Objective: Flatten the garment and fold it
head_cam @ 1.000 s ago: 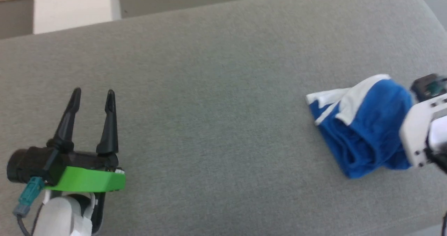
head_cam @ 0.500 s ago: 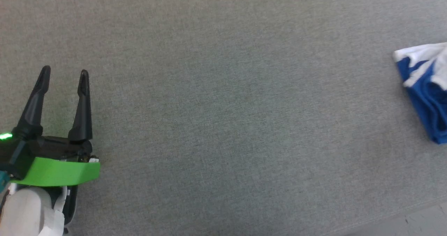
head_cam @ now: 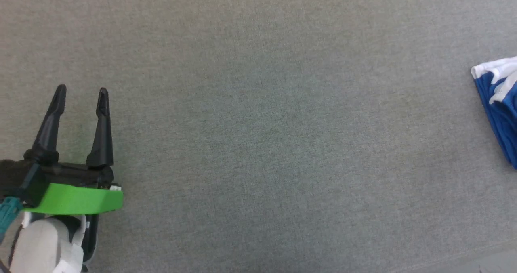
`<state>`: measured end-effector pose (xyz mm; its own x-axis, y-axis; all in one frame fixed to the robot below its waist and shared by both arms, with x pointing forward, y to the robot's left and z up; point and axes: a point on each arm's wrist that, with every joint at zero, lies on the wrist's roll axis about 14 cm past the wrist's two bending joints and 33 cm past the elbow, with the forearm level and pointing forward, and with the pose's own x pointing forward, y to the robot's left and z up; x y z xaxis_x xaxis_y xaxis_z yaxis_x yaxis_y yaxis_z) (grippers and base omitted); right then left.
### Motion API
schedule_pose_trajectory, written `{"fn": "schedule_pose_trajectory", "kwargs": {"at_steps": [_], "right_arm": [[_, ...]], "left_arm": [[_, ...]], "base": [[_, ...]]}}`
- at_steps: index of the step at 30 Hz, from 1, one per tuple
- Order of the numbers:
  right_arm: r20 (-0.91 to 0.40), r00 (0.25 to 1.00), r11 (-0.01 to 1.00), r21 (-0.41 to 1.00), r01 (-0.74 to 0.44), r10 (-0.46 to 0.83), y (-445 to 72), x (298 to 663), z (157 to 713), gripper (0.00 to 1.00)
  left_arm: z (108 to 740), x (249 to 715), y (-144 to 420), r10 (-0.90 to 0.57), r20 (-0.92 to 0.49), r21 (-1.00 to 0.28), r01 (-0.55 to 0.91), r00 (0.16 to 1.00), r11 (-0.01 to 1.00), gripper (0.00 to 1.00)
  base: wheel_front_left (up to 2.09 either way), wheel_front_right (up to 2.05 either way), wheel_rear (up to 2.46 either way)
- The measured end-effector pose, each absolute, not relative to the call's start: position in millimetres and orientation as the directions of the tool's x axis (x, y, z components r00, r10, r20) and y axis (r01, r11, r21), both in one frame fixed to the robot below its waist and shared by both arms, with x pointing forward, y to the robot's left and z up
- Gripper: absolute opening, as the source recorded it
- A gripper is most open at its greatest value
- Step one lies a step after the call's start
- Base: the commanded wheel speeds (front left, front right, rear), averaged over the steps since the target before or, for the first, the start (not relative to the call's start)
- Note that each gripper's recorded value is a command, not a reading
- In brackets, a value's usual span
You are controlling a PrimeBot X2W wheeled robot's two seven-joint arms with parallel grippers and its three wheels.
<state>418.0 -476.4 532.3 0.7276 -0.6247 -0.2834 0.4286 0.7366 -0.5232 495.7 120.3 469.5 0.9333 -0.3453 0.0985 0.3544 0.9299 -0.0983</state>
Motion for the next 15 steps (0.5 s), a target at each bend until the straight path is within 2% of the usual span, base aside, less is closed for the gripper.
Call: {"fn": "schedule_pose_trajectory", "kwargs": {"at_steps": [4,7,12,15], "right_arm": [[-0.053,0.874,0.807,-0.415,0.42,-0.483,-436.2,448.8,596.8,1.0],[0.07,0.932,0.877,-0.319,0.358,-0.355,-393.2,459.3,622.5,1.0],[0.249,0.951,0.963,-0.152,0.225,-0.183,-317.9,457.5,644.2,1.0],[0.314,0.94,0.987,-0.042,0.154,-0.133,-276.1,450.4,644.8,1.0]], "left_arm": [[485.8,490.0,127.3,-0.28,0.129,-0.116,0.295,0.951,0.948,1.0],[501.8,484.5,135.6,-0.217,0.16,-0.14,0.24,0.963,0.961,1.0],[536.5,471.4,147.1,-0.152,0.234,-0.14,0.188,0.96,0.972,1.0],[555.8,462.0,158.0,-0.109,0.276,-0.128,0.149,0.955,0.98,1.0]], "base": [[0.0,0.0,0.0],[0.0,0.0,0.0],[0.0,0.0,0.0],[0.0,0.0,0.0]]}}
